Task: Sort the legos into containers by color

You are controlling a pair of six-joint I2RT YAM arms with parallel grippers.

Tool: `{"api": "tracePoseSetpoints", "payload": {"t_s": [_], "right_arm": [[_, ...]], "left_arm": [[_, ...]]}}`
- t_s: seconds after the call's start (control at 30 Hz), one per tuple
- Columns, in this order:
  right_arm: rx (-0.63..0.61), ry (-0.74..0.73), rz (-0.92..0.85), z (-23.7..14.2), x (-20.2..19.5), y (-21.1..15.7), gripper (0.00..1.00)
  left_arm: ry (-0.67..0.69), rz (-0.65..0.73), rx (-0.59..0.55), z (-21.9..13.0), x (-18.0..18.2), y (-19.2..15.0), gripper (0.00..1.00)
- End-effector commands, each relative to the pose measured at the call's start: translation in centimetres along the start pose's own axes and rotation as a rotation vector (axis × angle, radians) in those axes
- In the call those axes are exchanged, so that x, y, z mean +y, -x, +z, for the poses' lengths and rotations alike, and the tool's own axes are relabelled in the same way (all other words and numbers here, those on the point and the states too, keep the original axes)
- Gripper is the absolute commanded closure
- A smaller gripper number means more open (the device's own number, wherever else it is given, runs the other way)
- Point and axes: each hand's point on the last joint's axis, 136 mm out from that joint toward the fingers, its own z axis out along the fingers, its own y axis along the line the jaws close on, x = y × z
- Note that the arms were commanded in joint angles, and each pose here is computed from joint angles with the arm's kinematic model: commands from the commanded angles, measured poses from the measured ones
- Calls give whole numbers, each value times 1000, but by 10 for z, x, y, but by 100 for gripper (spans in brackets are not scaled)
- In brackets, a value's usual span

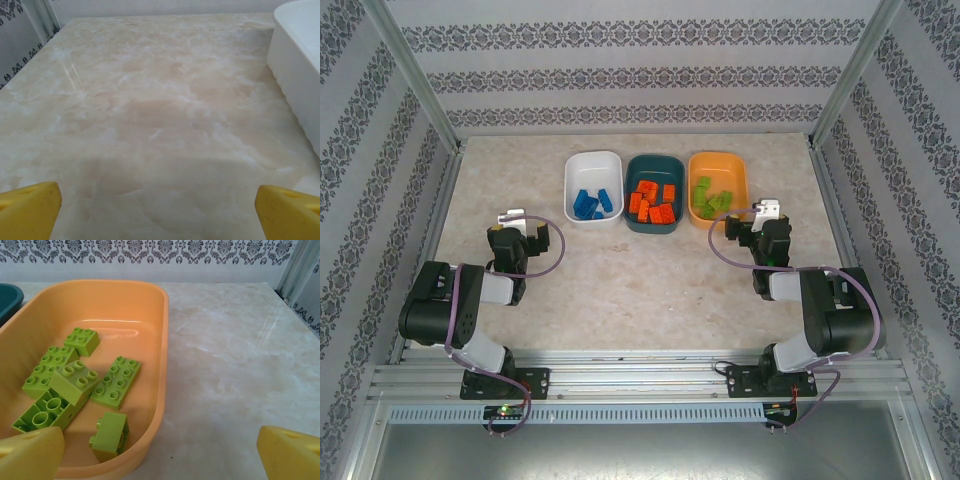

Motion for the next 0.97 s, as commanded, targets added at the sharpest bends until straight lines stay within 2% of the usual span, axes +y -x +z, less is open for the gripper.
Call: {"api": "tracePoseSetpoints", "payload": {"t_s": [0.0, 0.93], "right_arm": [[-5, 20, 4, 1, 2, 2, 2], [-3, 32, -2, 1, 4, 2, 2]], "left_arm": [[1, -16, -43, 2, 1, 12, 0], [2, -16, -44, 2, 1, 12, 0]]}}
